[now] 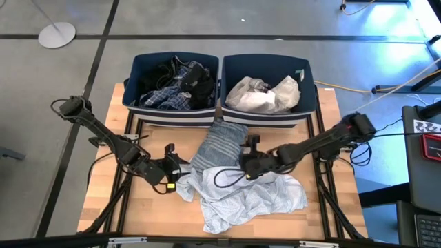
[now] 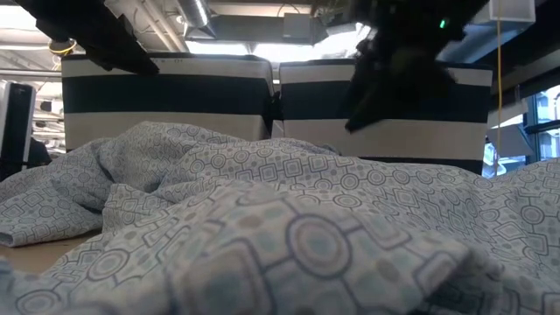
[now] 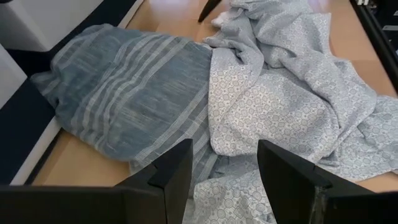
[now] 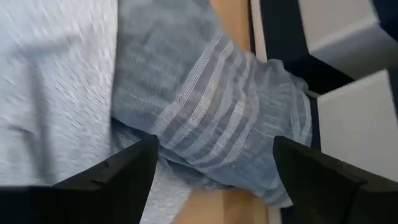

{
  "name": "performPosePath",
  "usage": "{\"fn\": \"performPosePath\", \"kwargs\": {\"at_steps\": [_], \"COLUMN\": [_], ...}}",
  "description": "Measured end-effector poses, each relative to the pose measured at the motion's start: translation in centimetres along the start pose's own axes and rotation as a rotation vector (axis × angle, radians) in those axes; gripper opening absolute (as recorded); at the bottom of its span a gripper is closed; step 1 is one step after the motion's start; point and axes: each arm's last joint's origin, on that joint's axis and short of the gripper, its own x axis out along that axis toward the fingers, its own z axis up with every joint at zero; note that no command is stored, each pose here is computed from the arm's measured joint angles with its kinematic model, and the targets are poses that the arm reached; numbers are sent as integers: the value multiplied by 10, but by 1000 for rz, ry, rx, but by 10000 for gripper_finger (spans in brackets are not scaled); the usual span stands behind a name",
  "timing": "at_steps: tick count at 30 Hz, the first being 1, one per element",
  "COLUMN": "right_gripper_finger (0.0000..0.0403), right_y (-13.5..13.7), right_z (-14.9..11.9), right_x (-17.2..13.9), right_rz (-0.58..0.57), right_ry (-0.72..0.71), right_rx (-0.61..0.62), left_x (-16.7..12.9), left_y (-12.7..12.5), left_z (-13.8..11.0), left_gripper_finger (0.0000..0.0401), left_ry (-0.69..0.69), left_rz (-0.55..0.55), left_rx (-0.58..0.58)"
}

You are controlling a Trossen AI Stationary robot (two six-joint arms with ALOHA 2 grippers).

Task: Sort clothes
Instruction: Put the gray long sleeve shirt into the left blue laundry bin

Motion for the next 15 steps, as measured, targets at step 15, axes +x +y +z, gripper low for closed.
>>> {"fn": "performPosePath", "kwargs": {"at_steps": [15], "right_gripper_finger": [321], "right_y": [27], "right_z": [-15], "right_x": [60], "right_rz": [-123], "right_ry": [129], "right_rx": [-363], "left_x": [0], "left_y": [0], "left_z": [0], "left_gripper_finger": [170], "left_ry": [1], "left_rz": [2], "left_rx": [0]}}
